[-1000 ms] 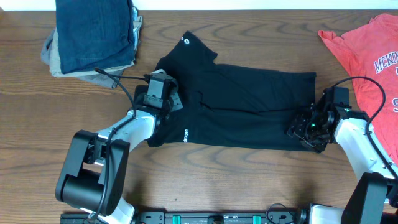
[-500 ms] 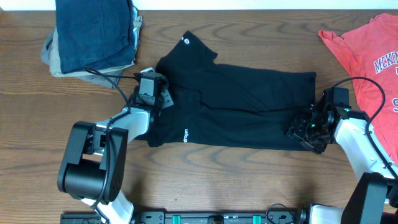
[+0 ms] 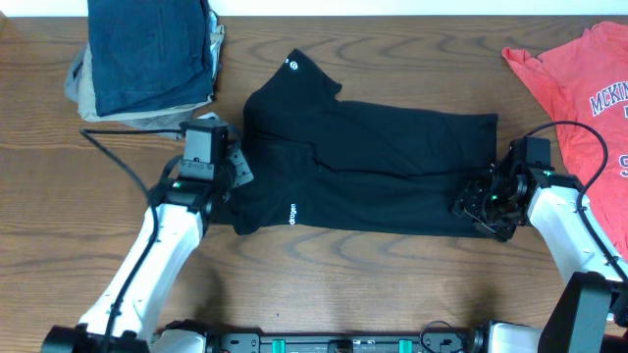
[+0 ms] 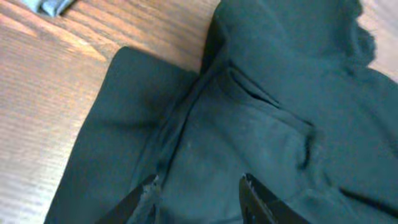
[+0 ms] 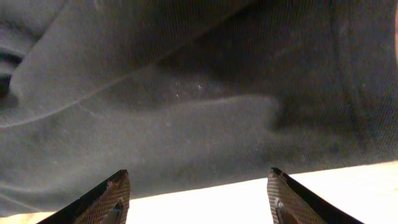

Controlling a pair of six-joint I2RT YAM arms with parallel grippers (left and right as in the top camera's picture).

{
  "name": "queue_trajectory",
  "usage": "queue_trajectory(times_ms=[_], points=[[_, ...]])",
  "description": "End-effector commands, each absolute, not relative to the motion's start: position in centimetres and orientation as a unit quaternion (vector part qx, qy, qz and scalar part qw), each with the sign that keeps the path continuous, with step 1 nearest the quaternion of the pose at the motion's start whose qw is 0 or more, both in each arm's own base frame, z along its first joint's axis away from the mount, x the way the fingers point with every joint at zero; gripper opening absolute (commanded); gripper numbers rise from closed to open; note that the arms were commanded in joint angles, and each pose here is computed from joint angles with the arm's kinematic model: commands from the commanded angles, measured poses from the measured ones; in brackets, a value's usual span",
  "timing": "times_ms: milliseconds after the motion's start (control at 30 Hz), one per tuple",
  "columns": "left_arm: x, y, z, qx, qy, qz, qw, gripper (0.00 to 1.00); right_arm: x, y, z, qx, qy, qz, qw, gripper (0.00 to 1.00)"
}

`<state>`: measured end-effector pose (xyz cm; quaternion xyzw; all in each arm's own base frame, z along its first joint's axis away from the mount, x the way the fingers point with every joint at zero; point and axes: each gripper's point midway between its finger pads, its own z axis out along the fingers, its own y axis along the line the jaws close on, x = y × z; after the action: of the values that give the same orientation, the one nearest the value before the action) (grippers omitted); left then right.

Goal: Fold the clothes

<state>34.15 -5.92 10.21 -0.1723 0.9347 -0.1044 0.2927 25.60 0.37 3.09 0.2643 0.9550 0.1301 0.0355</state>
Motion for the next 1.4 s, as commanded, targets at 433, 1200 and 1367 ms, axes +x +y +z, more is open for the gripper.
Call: queue_trajectory(times_ms=[433,1200,1367], points=[[31.3,-9.3,-0.2,-0.108,0.977,-0.148,0.112,0.15,26.9,0.5,3.9,0.262,0.953,0.137,0.061,0.06],[25.7,-4.7,0.9,-0.257,0.960,-0.115,0.004,0.06,23.5,-0.2,-0.1,0.320,0.943,0.082,0.036,0.01],[24.6,-4.7,4.0,-0.258,0.958,-0.122,0.025,0.06,22.6,-0.6,-0.2,0.332,0.940,0.078,0.018,0.01]])
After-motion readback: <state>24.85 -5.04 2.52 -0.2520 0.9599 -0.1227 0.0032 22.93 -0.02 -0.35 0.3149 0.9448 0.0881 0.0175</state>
